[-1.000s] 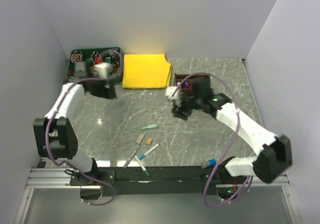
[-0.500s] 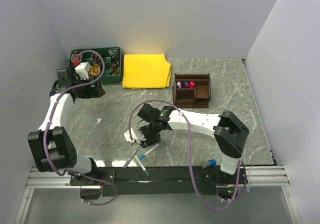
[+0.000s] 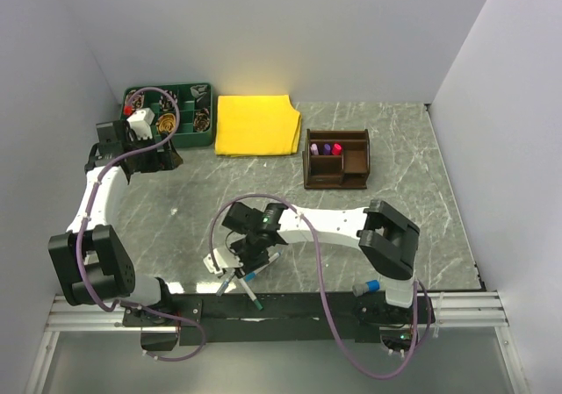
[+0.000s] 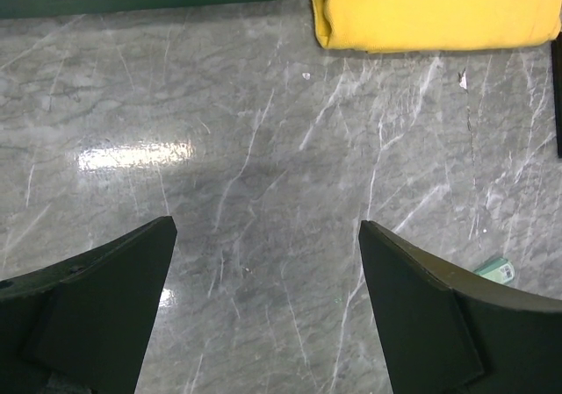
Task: Sort the stationery into containers
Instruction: Pick up the pen from the corner of the board.
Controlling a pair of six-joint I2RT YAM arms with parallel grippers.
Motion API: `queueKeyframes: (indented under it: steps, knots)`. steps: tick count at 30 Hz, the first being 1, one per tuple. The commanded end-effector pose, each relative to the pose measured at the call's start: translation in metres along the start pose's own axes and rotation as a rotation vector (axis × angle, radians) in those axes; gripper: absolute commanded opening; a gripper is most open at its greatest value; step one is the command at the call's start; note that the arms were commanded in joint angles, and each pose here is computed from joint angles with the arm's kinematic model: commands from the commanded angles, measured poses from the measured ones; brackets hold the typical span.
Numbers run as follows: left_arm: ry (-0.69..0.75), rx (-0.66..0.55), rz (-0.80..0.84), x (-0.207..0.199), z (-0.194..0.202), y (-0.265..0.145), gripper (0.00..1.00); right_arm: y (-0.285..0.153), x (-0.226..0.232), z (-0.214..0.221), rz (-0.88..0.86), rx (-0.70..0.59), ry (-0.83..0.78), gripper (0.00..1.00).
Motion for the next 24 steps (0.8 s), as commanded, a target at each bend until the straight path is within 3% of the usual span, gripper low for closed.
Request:
queueKeyframes:
  steps: [1, 24]
  knots:
    - [0.041, -0.094, 0.028, -0.010, -0.020, -0.012, 0.93, 0.004, -0.002, -0.001, 0.020, 0.012, 0.020, 0.47]
    - [0.023, -0.088, -0.028, -0.008, -0.022, -0.019, 0.93, 0.009, 0.008, 0.010, 0.065, 0.029, 0.014, 0.44]
Point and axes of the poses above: each gripper's point midway between its finger pads, its own y axis out along the fingers, its own x axis along the line the jaws close on, z = x × y, the point moved 7 cm from there along -y, back along the fingers, and after that the axes turned 11 degrees about -y, right-handed, at the moved point
